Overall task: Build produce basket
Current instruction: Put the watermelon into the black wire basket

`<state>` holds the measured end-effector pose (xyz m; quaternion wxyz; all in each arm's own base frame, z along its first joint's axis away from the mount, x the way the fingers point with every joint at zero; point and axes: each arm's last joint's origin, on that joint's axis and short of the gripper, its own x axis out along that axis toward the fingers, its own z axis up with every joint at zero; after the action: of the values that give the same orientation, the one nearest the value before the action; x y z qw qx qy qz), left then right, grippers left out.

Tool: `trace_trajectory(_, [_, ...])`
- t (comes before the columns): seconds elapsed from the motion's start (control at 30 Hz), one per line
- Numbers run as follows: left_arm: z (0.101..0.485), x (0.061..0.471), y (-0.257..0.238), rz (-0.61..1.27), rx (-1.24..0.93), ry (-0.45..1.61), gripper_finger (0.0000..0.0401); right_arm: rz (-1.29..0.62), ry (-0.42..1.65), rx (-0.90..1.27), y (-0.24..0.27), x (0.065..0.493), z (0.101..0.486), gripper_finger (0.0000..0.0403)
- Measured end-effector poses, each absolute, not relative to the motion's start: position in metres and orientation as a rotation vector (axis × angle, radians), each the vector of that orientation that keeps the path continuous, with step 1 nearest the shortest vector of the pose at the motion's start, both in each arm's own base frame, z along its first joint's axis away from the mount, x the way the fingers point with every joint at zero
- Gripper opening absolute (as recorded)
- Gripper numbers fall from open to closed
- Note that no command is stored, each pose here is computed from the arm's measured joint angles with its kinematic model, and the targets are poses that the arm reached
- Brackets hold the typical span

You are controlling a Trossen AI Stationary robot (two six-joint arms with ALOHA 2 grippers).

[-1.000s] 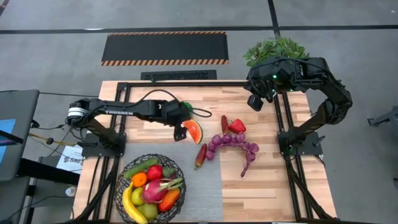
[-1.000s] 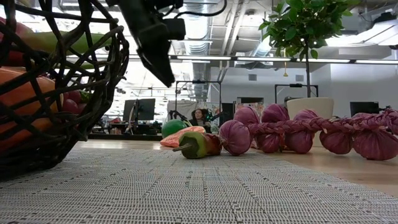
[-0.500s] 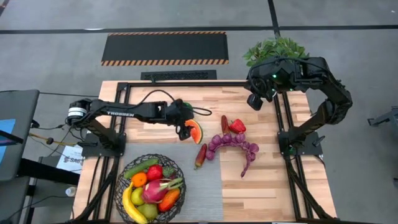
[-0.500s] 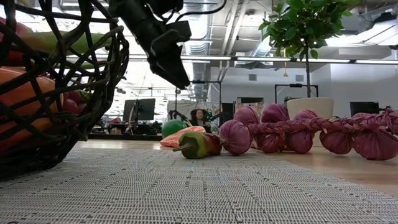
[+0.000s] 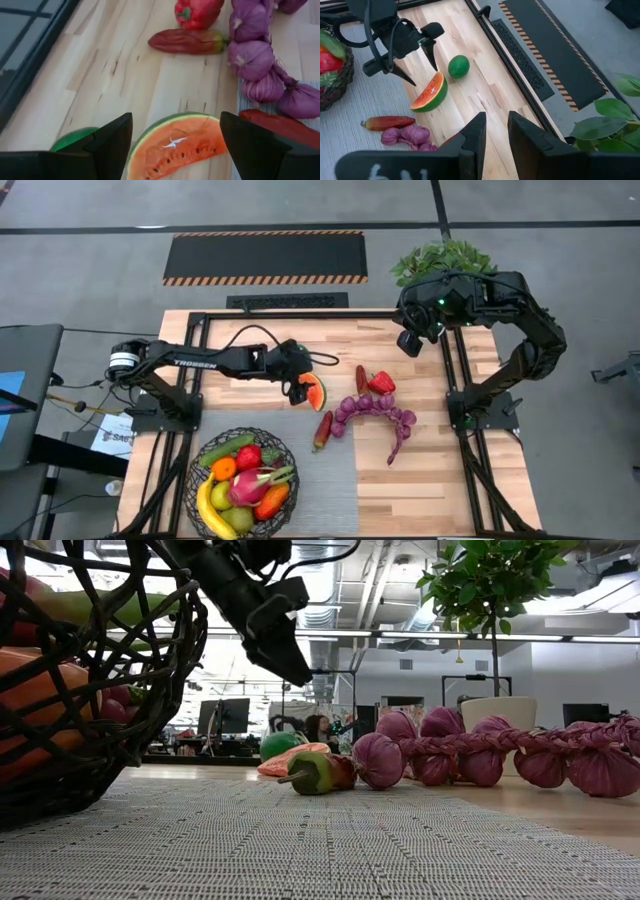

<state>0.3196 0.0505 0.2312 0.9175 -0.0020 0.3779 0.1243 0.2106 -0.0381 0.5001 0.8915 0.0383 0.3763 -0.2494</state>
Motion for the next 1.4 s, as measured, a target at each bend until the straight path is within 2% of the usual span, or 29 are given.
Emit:
trace_trajectory(0.2, [0.227,0.325,0.051,0.185,0.026,0.768,0.0286,-0.517,0.779,0.08,-0.038,0.211,0.5,0.0104])
trace_trajectory(0.47, [0.192,0.343,0.052,0.142,-0.004,0.816,0.0286,-0.524,0.772,0.097,-0.038,0.211,0.5,0.0104])
trace_trajectory(0.93, [0.153,0.361,0.057,0.039,0.003,0.834,0.0286,-0.529,0.767,0.113,-0.038,0.211,0.5,0.0104])
trace_trajectory(1.4, [0.143,0.364,0.06,0.037,-0.015,0.846,0.0286,-0.537,0.761,0.136,-0.038,0.212,0.5,0.0104])
